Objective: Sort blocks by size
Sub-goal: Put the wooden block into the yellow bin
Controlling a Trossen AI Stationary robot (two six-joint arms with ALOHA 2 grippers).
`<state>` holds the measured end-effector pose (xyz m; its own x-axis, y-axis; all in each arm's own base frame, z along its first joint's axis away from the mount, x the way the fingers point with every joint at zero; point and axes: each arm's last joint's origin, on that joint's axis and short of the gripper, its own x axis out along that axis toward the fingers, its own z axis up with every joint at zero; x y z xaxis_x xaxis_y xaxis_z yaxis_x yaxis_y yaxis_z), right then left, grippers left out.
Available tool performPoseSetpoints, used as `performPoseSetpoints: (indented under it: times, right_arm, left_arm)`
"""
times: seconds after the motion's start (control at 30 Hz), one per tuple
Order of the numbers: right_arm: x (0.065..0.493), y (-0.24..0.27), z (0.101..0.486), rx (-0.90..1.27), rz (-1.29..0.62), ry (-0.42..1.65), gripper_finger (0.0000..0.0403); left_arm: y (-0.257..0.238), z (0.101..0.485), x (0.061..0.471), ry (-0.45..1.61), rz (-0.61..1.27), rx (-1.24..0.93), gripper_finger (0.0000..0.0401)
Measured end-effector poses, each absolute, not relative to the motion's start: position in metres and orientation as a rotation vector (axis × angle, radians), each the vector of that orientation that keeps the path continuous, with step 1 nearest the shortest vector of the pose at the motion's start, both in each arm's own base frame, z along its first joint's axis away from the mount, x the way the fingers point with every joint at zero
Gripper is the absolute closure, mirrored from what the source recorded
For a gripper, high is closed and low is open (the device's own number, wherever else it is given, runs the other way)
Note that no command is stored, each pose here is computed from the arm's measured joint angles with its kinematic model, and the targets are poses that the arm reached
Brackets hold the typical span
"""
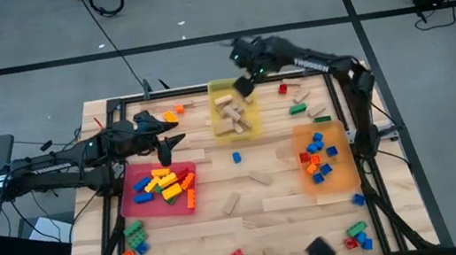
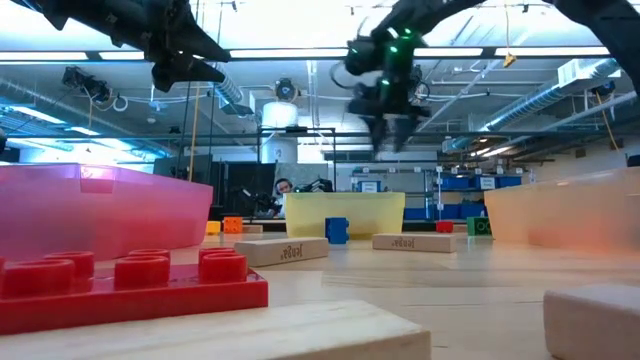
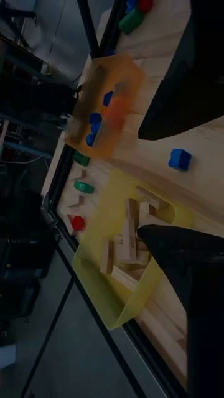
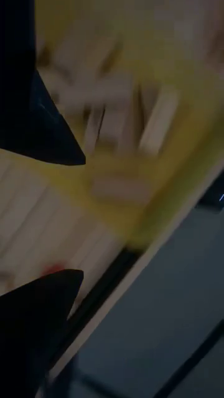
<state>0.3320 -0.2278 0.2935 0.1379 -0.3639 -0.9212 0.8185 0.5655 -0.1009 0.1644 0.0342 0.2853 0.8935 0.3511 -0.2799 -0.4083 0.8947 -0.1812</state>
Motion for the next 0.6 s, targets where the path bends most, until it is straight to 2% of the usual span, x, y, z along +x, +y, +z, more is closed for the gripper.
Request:
performPoseSetpoints:
  times: [0.17,0.37,0.5,0.6]
  right_arm:
    - [0.286,-0.26,0.289,0.613,-1.035,1.257,0.0102]
    - [0.233,-0.281,0.252,0.795,-1.158,1.42,0.0102]
    - [0.202,-0.278,0.222,0.919,-1.217,1.419,0.0097]
    - [0.185,-0.271,0.204,1.016,-1.282,1.312,0.0094]
  left_arm:
    - [0.034,0.285,0.164,0.246,0.399,-0.249,0.0158]
    - [0.034,0.282,0.164,0.27,0.398,-0.284,0.0158]
    - [0.034,0.282,0.163,0.277,0.399,-0.289,0.0158]
    - [0.034,0.282,0.163,0.277,0.4,-0.289,0.0158]
